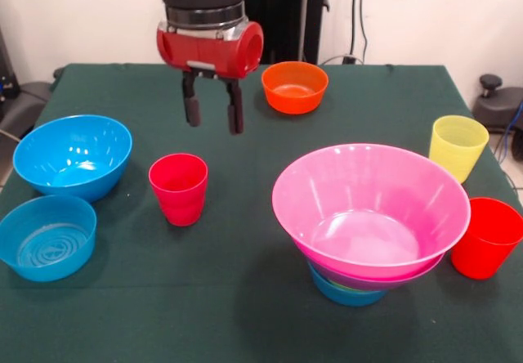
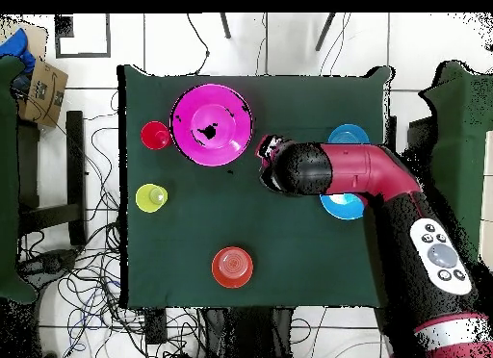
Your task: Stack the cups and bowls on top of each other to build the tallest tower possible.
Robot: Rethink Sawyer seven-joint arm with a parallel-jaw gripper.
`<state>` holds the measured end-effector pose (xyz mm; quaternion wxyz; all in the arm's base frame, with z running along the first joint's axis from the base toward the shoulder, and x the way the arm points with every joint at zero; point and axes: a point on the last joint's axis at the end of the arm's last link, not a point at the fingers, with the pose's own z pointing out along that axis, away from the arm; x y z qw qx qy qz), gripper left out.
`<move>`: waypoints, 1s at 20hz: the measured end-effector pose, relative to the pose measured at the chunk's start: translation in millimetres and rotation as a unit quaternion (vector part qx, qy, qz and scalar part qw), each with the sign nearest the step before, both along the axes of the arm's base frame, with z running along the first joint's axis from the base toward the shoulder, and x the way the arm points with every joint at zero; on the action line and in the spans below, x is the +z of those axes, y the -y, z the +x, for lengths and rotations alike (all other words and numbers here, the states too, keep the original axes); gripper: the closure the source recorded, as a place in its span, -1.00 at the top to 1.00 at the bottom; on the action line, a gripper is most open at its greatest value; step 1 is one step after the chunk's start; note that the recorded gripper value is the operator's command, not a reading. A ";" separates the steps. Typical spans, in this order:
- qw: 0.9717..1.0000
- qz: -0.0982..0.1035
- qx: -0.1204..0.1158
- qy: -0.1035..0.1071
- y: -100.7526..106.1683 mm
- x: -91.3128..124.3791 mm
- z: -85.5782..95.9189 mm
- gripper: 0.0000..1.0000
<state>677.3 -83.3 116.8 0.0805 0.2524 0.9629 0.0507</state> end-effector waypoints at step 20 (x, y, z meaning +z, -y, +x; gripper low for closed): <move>0.998 0.036 0.043 0.006 -2.7 -64.0 25.0 1.00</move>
